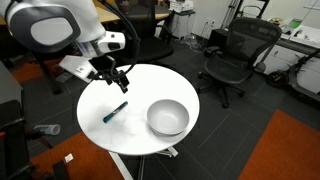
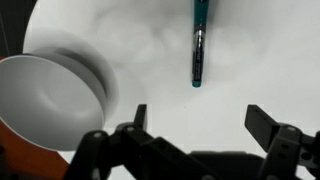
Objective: Take the marker from the white bowl and place it on the table
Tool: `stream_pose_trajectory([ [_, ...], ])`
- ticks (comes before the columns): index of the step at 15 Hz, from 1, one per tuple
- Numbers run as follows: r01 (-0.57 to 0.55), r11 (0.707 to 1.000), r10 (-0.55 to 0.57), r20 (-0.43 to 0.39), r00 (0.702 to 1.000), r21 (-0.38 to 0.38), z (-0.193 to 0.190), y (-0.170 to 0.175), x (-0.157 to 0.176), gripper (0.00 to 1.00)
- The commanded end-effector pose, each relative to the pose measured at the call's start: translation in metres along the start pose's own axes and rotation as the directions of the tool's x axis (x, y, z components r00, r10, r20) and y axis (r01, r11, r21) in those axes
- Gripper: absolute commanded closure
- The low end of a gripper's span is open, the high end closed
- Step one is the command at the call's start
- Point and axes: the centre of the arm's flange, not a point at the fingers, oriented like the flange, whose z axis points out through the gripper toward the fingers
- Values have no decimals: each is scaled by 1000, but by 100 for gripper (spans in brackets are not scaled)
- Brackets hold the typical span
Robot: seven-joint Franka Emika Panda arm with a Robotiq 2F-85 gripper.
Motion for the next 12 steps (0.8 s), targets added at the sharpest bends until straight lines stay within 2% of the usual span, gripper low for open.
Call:
stream_pose_trajectory([
  [1,14,1000,-14,-8,1000,-2,-43,4,-22,0],
  [8,40,999,-41,-29,999,-12,-74,7,-33,0],
  [11,37,999,-38,-38,999,-18,-78,8,-35,0],
  [12,14,1000,-15,-45,999,-18,-65,4,-23,0],
])
